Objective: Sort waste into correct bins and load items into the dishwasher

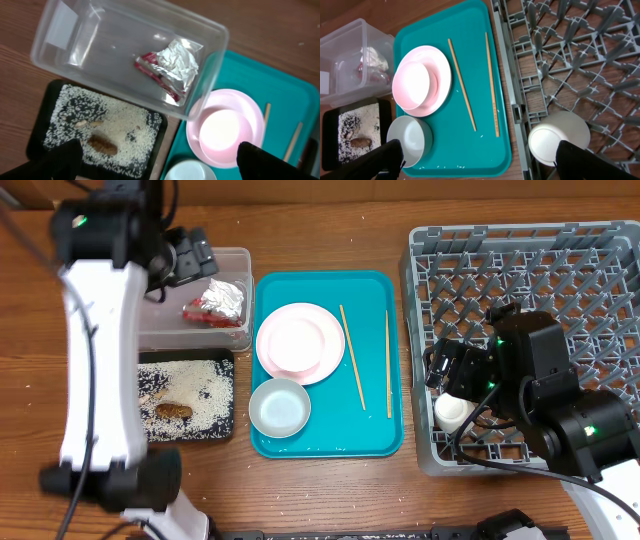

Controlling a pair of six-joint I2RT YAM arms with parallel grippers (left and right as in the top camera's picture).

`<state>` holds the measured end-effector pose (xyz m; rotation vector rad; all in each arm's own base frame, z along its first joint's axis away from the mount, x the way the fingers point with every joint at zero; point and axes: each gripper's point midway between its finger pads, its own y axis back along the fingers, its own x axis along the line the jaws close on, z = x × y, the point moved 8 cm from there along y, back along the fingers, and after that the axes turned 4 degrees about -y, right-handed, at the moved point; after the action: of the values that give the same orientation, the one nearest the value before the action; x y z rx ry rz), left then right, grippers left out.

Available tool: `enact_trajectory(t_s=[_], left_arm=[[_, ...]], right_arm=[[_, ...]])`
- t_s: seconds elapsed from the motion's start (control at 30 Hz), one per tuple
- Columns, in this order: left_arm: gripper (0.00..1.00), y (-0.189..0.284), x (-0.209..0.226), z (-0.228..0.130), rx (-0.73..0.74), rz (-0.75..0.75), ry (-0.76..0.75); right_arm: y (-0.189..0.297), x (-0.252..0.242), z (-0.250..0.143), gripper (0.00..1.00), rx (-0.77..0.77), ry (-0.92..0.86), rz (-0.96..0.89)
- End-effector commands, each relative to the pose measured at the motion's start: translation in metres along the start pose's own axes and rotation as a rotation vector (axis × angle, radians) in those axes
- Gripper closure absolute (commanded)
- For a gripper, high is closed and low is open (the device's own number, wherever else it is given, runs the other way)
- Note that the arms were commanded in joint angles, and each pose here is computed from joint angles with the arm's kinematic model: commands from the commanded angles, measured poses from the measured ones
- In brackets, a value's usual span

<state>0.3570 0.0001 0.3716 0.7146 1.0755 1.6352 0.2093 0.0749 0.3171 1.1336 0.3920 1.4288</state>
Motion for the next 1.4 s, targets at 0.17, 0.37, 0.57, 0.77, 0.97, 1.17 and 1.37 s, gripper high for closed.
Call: enact_trajectory(t_s=[0.17, 0.37, 0.57, 0.77, 0.97, 1.17, 1.37], left_arm=[[0.07, 0.081, 0.006, -0.047, -0.042, -0.144, -0.151], [0.00, 0.124, -0.018, -0.082, -0.132, -0.236, -0.320], [0.00, 0.150, -0.035, -0.108, -0.168, -0.343, -0.429], [0.00, 0.152, -0.045, -0.115, -0.136, -0.415, -0.460], [0.00, 0.148, -0.046, -0.113, -0.132, -0.400, -0.473], [0.00, 0.149, -0.037, -0.108, -0.188, -0.312, -0.490], [0.00, 0.178, -0.038, -0.093, -0.523, -0.361, -0.683]], right_arm=[[0.005, 0.005, 0.010, 0.00, -0.065, 0.044, 0.023], [0.006, 0.005, 0.010, 0.00, -0.065, 0.043, 0.023], [0.006, 0.005, 0.010, 0.00, -0.065, 0.043, 0.023], [0.006, 0.005, 0.010, 0.00, -0.065, 0.043, 0.023], [0.006, 0.005, 0.010, 0.00, -0.065, 0.043, 0.023], [0.006, 0.005, 0.010, 0.00, -0.065, 0.043, 0.023], [0.006, 0.005, 0.010, 0.00, -0.065, 0.043, 0.023]])
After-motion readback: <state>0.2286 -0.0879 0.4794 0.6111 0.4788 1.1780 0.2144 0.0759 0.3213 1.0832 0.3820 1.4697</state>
